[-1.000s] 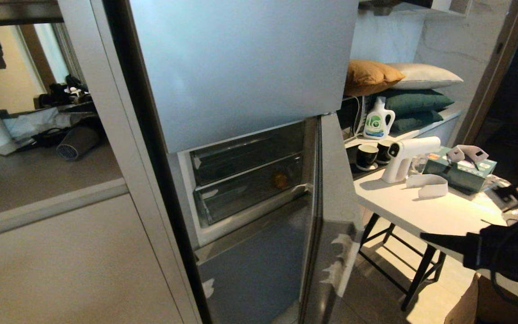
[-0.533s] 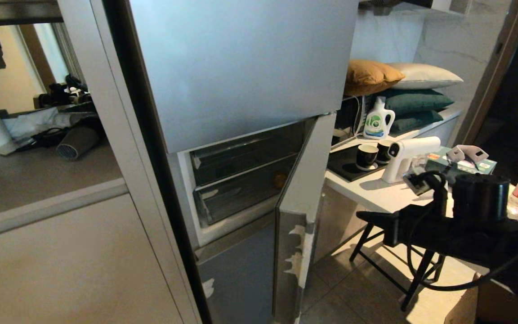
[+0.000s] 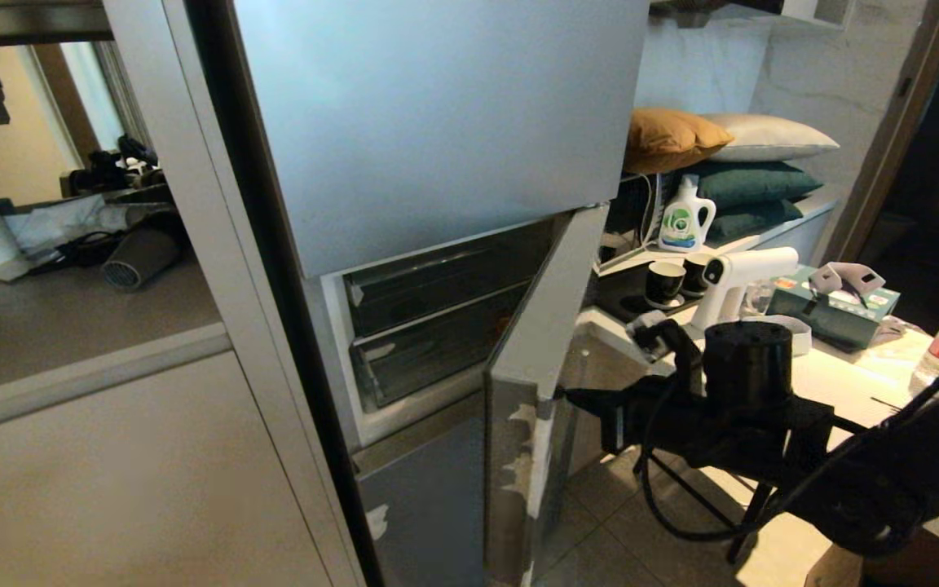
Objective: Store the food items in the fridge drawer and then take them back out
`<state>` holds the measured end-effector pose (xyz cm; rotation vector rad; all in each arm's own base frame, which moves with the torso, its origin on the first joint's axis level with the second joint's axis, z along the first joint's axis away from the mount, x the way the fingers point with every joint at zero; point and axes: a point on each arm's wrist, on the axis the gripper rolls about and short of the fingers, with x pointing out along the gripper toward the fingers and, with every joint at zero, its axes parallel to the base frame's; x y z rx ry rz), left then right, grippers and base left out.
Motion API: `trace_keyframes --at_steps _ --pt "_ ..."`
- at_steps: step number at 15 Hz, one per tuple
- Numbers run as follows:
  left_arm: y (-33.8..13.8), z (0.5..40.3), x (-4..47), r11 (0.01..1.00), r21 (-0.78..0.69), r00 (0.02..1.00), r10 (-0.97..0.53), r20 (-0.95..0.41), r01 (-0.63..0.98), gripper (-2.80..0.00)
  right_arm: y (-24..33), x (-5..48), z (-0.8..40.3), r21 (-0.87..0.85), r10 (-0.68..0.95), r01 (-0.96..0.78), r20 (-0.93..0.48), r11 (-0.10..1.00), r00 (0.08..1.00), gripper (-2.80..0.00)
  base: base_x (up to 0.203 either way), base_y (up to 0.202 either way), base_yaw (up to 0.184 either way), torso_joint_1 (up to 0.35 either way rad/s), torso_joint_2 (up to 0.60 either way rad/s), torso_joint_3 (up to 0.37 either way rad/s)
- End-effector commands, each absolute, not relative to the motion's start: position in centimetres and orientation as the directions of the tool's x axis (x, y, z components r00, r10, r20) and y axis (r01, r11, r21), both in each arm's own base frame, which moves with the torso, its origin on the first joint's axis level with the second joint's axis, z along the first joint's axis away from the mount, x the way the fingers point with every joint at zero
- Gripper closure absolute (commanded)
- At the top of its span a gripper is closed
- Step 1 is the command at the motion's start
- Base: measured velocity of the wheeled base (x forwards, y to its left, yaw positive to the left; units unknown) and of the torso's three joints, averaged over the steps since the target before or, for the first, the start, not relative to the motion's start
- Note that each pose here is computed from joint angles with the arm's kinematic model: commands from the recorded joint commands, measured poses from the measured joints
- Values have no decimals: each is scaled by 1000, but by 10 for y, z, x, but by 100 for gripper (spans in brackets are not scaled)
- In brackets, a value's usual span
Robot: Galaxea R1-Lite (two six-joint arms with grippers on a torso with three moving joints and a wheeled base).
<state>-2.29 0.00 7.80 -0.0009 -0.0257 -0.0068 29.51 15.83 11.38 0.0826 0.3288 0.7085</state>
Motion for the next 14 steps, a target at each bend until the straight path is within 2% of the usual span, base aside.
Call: trace_keyframes --at_steps 1,8,14 --pt "0 75 -22 1000 -1 1000 -8 15 8 0 175 311 101 183 658 -633 -273 752 702 0 0 0 0 0 0 0" --pt "0 75 -22 1000 -1 1000 -8 15 8 0 250 389 79 127 666 -655 -88 745 741 0 0 0 0 0 0 0" --pt "0 75 -22 1000 -1 1000 -7 15 7 0 280 422 75 116 663 -664 51 738 746 0 0 0 0 0 0 0"
